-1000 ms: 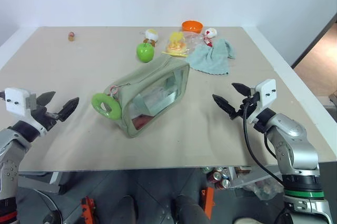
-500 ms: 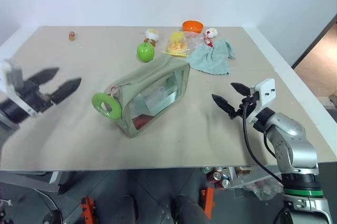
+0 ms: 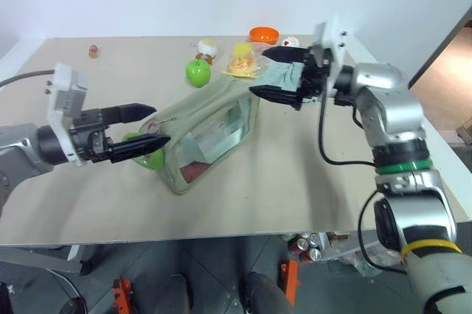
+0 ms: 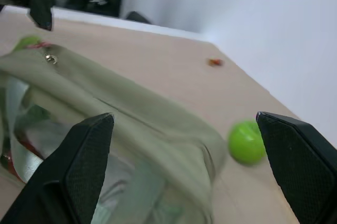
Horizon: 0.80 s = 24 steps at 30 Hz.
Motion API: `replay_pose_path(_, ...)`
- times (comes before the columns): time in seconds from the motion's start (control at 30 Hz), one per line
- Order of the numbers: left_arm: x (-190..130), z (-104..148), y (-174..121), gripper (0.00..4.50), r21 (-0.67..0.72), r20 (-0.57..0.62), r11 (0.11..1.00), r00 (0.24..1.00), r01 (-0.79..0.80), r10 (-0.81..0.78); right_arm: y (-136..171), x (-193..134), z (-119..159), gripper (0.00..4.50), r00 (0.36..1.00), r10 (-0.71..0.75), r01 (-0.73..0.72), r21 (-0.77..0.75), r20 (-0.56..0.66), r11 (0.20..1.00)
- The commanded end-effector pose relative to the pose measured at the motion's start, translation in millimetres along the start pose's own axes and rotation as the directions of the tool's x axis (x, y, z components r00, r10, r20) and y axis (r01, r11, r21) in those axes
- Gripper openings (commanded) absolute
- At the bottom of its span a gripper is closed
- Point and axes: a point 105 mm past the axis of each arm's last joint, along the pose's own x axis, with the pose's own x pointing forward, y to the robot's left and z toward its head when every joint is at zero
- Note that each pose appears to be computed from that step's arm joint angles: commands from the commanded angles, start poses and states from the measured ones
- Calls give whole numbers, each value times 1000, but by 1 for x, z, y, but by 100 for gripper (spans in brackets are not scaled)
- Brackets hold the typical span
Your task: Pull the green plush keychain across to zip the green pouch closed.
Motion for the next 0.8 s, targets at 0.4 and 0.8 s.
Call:
replay_pose_path(0.4, 0, 9, -2, 450, 107, 19, 992, 997, -74, 72, -3, 0, -28, 226, 994, 94, -94, 1, -52, 996)
replay_pose_path(0.8, 4, 10, 3, 450, 118, 26, 989, 996, -86, 84, -8, -15, -16, 6, 997, 79, -80, -30, -14, 996)
